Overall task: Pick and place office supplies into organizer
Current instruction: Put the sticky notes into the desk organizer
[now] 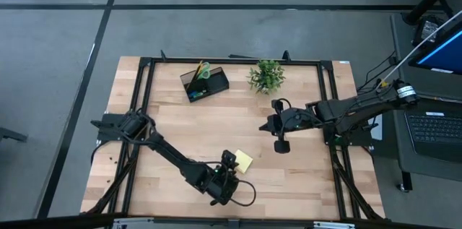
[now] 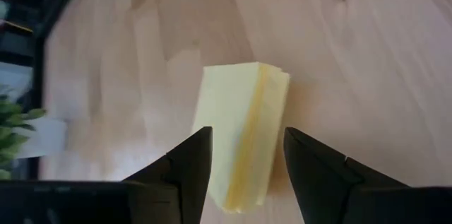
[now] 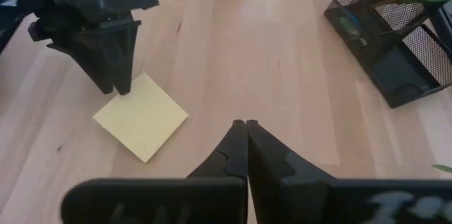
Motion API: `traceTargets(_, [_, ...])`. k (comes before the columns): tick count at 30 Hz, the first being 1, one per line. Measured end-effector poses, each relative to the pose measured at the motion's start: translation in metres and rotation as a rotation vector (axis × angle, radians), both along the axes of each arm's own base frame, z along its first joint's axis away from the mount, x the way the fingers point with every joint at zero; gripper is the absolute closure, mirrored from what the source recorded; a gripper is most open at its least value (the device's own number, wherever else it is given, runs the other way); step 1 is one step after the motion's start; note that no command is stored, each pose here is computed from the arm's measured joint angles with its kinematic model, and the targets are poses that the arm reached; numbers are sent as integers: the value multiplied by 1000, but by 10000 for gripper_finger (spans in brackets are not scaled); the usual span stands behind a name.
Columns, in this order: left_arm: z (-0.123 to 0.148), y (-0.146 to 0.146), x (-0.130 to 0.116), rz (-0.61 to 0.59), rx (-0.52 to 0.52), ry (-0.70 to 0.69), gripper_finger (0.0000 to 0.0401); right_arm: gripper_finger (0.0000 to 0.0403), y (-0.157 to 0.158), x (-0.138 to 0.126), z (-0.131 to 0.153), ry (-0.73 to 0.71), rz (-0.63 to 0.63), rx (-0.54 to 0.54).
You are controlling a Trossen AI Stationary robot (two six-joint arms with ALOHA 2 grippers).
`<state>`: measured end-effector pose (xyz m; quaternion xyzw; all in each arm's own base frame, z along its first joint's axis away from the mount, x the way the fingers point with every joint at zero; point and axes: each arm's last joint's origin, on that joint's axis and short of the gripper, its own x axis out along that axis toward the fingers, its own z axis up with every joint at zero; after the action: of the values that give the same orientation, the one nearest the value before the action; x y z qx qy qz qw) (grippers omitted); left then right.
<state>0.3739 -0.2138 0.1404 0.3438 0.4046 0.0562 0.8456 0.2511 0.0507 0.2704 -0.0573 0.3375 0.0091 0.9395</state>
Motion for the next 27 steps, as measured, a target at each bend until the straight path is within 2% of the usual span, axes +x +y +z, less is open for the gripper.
traceTargets(14, [-3, 19, 8, 3, -54, 78, 230, 392, 0, 0, -1, 5, 1, -6])
traceTargets(22, [-4, 24, 9, 14, -48, 91, 231, 392, 0, -1, -1, 13, 2, -8])
traceTargets(27, [-4, 24, 8, 14, -44, 98, 254, 391, 0, -1, -1, 12, 2, -8])
